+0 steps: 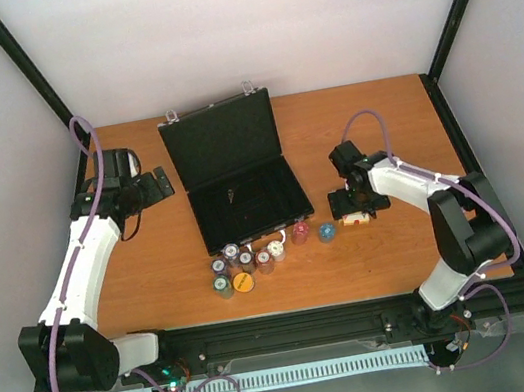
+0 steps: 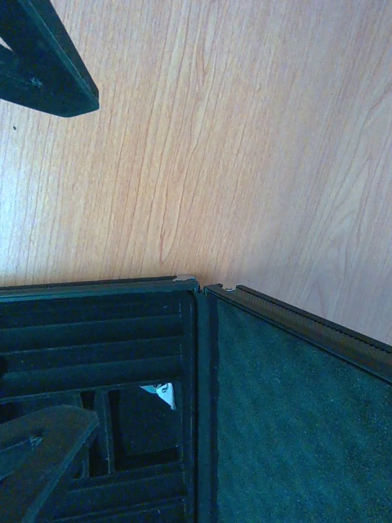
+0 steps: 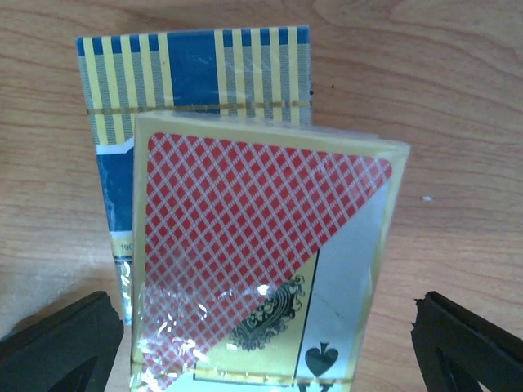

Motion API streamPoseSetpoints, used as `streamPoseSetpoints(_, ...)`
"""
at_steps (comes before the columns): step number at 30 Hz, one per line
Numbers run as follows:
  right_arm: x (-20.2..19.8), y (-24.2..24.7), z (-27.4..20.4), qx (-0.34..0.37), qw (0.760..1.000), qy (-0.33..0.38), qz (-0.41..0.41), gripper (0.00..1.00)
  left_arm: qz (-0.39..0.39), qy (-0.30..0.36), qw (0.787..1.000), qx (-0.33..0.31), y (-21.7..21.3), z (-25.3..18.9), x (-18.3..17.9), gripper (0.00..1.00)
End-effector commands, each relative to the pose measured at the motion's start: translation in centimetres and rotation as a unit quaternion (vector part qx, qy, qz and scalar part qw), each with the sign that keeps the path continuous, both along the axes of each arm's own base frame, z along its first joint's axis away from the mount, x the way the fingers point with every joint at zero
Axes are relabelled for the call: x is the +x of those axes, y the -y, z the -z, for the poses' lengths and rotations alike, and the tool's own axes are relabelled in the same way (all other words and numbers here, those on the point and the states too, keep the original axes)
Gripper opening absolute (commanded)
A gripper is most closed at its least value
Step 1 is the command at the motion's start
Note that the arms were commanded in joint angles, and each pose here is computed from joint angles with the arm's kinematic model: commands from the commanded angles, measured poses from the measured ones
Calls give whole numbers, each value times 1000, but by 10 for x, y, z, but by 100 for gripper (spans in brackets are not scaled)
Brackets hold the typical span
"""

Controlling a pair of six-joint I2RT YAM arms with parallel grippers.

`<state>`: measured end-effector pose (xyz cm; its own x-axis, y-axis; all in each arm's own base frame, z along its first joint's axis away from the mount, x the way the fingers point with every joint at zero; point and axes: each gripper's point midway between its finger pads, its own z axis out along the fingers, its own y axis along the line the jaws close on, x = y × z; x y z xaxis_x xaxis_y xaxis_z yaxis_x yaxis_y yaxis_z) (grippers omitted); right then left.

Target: Pack up texas hold em set

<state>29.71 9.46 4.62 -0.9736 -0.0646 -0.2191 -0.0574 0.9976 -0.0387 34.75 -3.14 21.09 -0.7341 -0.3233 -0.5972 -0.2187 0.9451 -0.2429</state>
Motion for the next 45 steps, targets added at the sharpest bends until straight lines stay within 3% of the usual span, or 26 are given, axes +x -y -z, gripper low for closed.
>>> streamPoseSetpoints(1, 15, -2, -2, -6, 1000, 15, 3, 97, 9, 8, 1000, 10, 0, -5, 2, 100)
streamPoseSetpoints(13, 32, -4, 3, -19, 1000, 10, 2, 88, 14, 7, 1000, 11, 1, -2, 13, 100)
streamPoseSetpoints(23, 32, -1, 10, -29, 1000, 4, 6, 76, 15, 0, 1000, 12, 2, 3, 12, 100)
streamPoseSetpoints(28, 31, 3, 11, -37, 999, 2, 9, 65, 16, -3, 1000, 14, 1, 6, 10, 100)
streamPoseSetpoints(32, 32, 4, 10, -42, 999, 4, 11, 49, 16, -4, 1000, 15, 1, 7, 9, 100)
streamPoseSetpoints(36, 44, 5, -14, -52, 998, 23, 9, 38, 17, -2, 1000, 16, 1, 5, 7, 100)
streamPoseSetpoints(40, 64, 1, -59, -52, 997, 62, -4, 34, 18, -2, 1000, 15, 1, 4, 6, 100)
streamPoseSetpoints(45, 83, -30, -94, 4, 996, 86, -36, 33, 16, 0, 1000, 13, 1, 5, 5, 100)
